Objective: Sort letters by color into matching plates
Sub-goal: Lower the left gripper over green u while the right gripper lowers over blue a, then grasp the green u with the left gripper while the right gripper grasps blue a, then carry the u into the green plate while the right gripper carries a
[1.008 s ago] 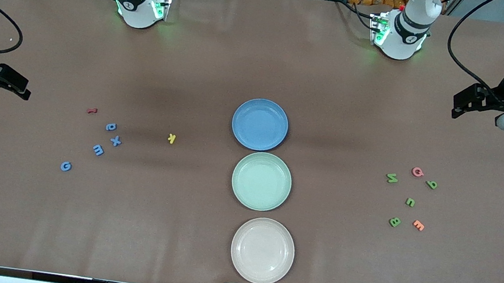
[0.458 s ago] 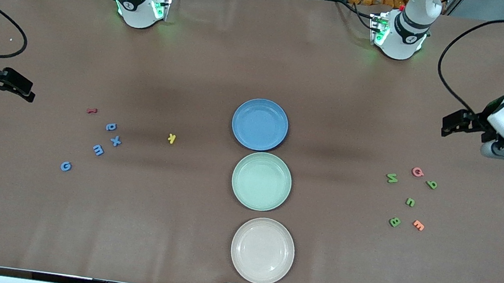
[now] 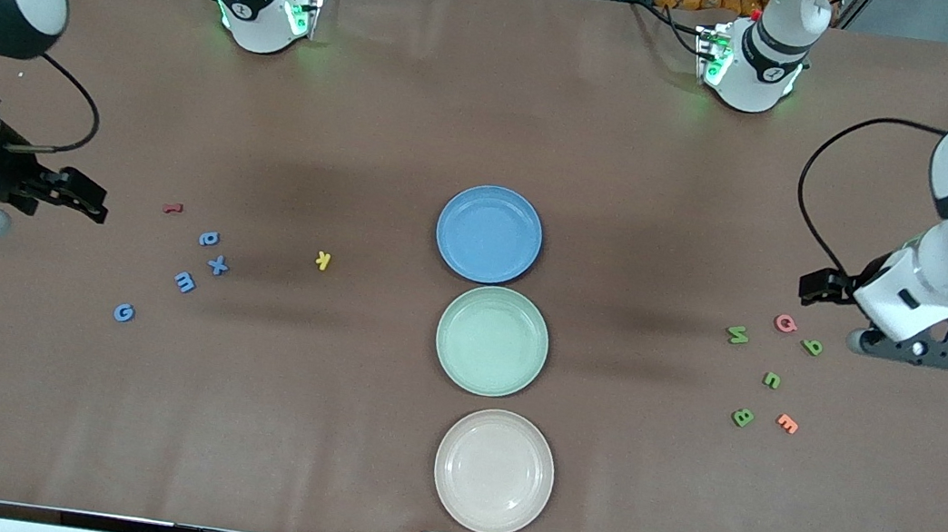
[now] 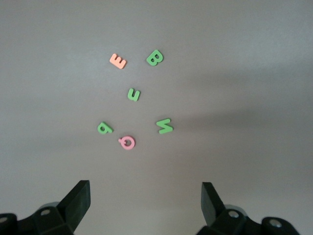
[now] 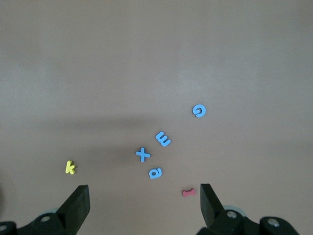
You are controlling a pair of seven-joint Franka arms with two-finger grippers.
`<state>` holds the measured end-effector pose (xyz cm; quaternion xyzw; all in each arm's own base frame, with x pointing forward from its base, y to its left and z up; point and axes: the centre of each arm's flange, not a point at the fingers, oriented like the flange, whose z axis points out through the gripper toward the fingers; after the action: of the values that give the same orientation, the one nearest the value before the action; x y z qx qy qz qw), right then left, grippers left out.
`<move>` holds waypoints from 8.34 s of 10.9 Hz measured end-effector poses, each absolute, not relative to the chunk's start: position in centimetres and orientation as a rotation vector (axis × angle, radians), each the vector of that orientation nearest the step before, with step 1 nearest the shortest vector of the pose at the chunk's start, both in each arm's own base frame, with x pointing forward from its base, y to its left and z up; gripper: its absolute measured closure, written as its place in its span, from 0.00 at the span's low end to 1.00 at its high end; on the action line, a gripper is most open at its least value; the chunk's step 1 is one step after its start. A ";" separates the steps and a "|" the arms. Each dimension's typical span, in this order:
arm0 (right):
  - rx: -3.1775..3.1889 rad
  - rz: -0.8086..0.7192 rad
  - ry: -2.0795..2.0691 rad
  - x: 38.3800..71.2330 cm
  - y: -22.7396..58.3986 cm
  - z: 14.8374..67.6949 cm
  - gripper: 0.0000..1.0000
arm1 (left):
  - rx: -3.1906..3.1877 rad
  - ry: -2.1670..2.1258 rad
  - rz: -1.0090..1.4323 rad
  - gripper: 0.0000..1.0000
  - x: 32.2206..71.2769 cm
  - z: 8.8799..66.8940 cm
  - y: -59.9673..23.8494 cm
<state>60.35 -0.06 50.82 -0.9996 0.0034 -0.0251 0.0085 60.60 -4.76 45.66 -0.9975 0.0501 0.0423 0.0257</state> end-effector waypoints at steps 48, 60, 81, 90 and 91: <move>-3.115 -0.058 -0.179 49.7 -0.2 16.6 0.17 | -3.095 0.597 0.031 0.45 64.7 18.2 2.6; -3.111 -0.066 -0.194 49.4 0.4 17.1 0.42 | -3.102 0.575 0.018 0.74 65.1 18.4 1.8; -3.087 -0.043 -0.061 51.3 6.4 22.9 0.63 | -3.266 0.308 -0.227 0.74 60.8 25.2 -40.2; -3.050 -0.035 0.092 50.2 22.5 26.1 0.63 | -3.278 0.064 -0.274 0.08 61.0 23.2 -41.9; -3.054 -0.005 0.092 50.3 25.0 27.0 0.63 | -3.261 0.043 -0.288 0.00 62.0 23.4 -40.5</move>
<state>50.26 24.98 27.01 -0.9986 0.0300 -0.0015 0.0429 61.98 -40.53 23.43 -0.9939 0.0132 -0.0878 -0.0661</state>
